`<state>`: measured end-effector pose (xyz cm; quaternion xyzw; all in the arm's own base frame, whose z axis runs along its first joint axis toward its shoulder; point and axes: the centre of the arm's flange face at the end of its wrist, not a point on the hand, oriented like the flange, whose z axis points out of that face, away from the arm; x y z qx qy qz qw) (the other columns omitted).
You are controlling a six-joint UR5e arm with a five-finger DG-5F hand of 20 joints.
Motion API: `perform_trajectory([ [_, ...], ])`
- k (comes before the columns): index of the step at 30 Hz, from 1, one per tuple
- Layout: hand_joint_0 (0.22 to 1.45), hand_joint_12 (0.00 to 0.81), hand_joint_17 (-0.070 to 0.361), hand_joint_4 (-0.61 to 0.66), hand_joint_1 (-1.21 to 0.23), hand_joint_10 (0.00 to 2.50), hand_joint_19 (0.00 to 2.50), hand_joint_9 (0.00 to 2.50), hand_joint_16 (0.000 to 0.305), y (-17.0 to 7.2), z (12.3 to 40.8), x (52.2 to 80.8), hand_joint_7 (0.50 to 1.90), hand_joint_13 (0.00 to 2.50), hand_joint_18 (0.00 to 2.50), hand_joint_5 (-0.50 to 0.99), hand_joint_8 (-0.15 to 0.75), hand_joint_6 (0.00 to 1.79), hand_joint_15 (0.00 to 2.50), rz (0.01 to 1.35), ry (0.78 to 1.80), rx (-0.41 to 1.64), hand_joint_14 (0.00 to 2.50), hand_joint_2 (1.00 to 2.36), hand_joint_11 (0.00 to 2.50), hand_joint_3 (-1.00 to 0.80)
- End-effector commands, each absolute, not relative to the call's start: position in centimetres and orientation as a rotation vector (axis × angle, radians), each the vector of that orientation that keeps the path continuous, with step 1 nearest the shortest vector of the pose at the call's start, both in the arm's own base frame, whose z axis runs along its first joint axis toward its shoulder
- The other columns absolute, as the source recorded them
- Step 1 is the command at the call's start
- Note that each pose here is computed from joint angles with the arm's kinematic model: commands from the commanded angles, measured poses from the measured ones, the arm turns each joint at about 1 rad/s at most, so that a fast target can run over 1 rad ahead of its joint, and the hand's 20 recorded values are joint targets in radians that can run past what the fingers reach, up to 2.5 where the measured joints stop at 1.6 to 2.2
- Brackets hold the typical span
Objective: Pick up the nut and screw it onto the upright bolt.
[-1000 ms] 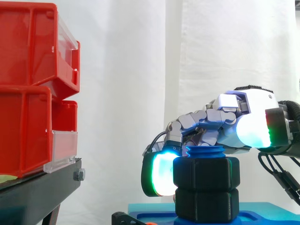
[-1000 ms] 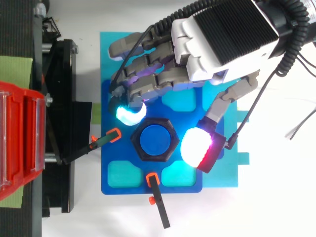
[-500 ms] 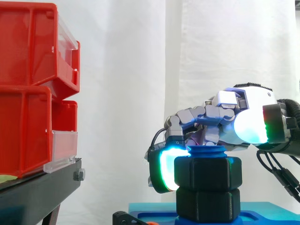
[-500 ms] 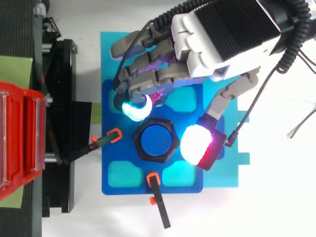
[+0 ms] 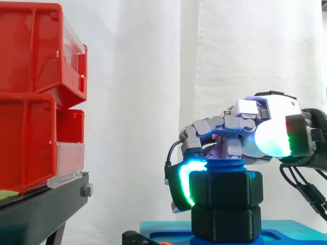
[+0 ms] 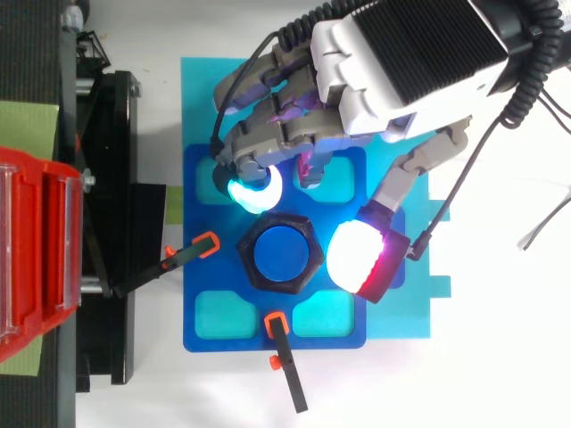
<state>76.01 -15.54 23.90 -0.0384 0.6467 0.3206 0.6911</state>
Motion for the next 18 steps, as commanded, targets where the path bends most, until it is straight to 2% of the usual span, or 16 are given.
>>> perform_trajectory([
  [1, 0.51, 0.292, 0.087, 0.11, -0.29, 0.01, 0.15, 1.4, 0.039, -15.6, 23.9, 76.0, 1.41, 0.82, 0.54, 0.06, 0.262, 0.5, 0.05, 0.715, 1.443, -0.085, 0.0, 1.0, 0.1, -0.5],
  [2, 0.51, 0.294, 0.088, 0.12, -0.29, 0.0, 0.15, 1.39, 0.039, -15.6, 23.8, 76.0, 1.38, 0.81, 0.53, 0.05, 0.264, 0.5, 0.06, 0.715, 1.443, -0.085, 0.0, 1.0, 0.1, -0.5],
  [3, 0.51, 0.302, 0.088, 0.15, -0.29, 0.0, 0.15, 1.31, 0.039, -15.6, 23.8, 76.0, 1.27, 0.78, 0.5, 0.02, 0.261, 0.5, 0.05, 0.715, 1.443, -0.085, 0.0, 1.0, 0.09, -0.5],
  [4, 0.51, 0.304, 0.089, 0.17, -0.29, 0.0, 0.14, 1.3, 0.04, -15.6, 24.0, 76.0, 1.22, 0.77, 0.48, 0.01, 0.269, 0.5, 0.05, 0.716, 1.442, -0.087, 0.0, 1.0, 0.09, -0.5],
  [6, 0.5, 0.319, 0.098, 0.23, -0.31, 0.0, 0.13, 1.19, 0.044, -15.7, 23.9, 76.0, 1.0, 0.72, 0.44, -0.06, 0.284, 0.5, 0.05, 0.715, 1.443, -0.086, 0.0, 1.0, 0.08, -0.5],
  [8, 0.49, 0.329, 0.105, 0.22, -0.33, 0.0, 0.1, 1.11, 0.047, -15.9, 23.9, 75.9, 0.88, 0.67, 0.39, -0.1, 0.283, 0.5, 0.03, 0.715, 1.445, -0.085, 0.0, 1.0, 0.06, -0.5],
  [12, 0.47, 0.348, 0.12, 0.17, -0.34, 0.0, 0.0, 0.91, 0.053, -16.8, 26.6, 76.4, 0.74, 0.53, 0.17, -0.16, 0.267, 0.5, 0.0, 0.726, 1.444, -0.11, 0.0, 1.0, 0.0, -0.5],
  [13, 0.47, 0.347, 0.12, 0.16, -0.34, 0.0, 0.0, 0.9, 0.053, -16.8, 26.6, 76.4, 0.72, 0.51, 0.17, -0.17, 0.263, 0.5, 0.0, 0.726, 1.444, -0.11, 0.0, 1.0, 0.0, -0.5],
  [16, 0.46, 0.351, 0.12, 0.15, -0.35, 0.0, 0.0, 0.85, 0.054, -17.5, 28.9, 76.5, 0.68, 0.49, 0.14, -0.18, 0.262, 0.5, 0.0, 0.734, 1.476, -0.119, 0.0, 1.0, 0.0, -0.5],
  [18, 0.46, 0.353, 0.12, 0.15, -0.35, 0.0, 0.0, 0.84, 0.054, -17.8, 29.2, 76.2, 0.67, 0.46, 0.11, -0.18, 0.262, 0.5, 0.0, 0.72, 1.506, -0.124, 0.0, 1.0, 0.0, -0.5],
])
